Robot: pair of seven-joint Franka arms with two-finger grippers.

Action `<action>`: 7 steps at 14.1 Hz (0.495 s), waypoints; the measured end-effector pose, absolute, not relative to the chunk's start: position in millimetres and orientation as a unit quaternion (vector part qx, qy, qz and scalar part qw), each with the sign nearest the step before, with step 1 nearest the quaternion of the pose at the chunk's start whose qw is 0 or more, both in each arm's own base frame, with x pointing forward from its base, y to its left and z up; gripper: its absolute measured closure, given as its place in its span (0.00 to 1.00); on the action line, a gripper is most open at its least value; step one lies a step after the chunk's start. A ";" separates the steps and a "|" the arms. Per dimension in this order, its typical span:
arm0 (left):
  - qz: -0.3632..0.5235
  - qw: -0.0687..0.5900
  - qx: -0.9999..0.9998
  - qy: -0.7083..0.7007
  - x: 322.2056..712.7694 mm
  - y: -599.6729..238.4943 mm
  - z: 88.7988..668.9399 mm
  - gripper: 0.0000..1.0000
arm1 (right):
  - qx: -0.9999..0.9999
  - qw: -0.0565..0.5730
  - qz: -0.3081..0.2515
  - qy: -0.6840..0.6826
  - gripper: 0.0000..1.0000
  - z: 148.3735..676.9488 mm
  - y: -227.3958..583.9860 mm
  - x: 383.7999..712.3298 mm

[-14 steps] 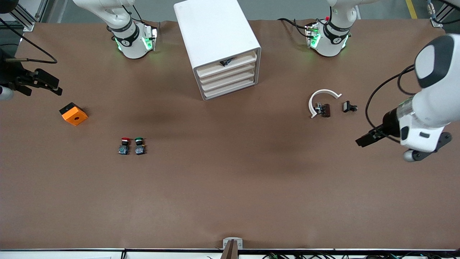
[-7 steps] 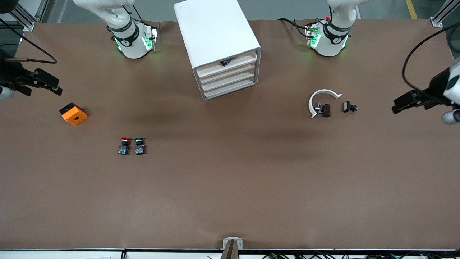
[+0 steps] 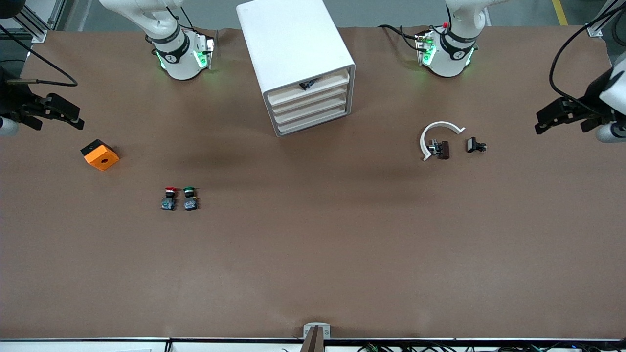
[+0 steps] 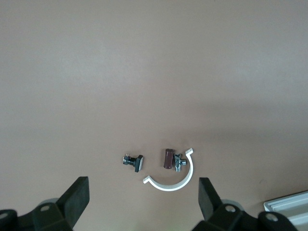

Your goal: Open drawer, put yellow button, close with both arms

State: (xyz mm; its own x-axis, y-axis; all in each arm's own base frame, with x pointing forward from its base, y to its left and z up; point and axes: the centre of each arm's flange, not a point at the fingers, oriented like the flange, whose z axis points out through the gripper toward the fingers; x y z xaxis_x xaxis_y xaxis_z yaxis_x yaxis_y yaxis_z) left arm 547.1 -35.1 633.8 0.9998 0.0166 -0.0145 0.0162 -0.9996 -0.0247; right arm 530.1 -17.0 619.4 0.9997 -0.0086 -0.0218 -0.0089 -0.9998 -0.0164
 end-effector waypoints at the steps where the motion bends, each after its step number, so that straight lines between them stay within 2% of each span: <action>1: 0.008 0.014 -1.000 -0.007 542.3 -37.5 634.2 0.00 | -1.000 0.008 0.011 0.004 0.00 619.4 -17.1 530.1; 7: 0.010 0.016 -1.000 -0.009 527.8 -36.3 643.0 0.00 | -1.000 0.007 0.011 0.003 0.00 619.3 -16.9 530.1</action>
State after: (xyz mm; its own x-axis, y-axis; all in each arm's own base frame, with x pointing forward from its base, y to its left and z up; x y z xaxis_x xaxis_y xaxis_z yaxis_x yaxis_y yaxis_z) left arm 527.8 -36.3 643.0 0.9997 0.0175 -0.0193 0.0169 -0.9993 -0.0328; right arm 530.1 -16.9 619.3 0.9997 -0.0065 -0.0218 -0.0068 -0.9999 -0.0135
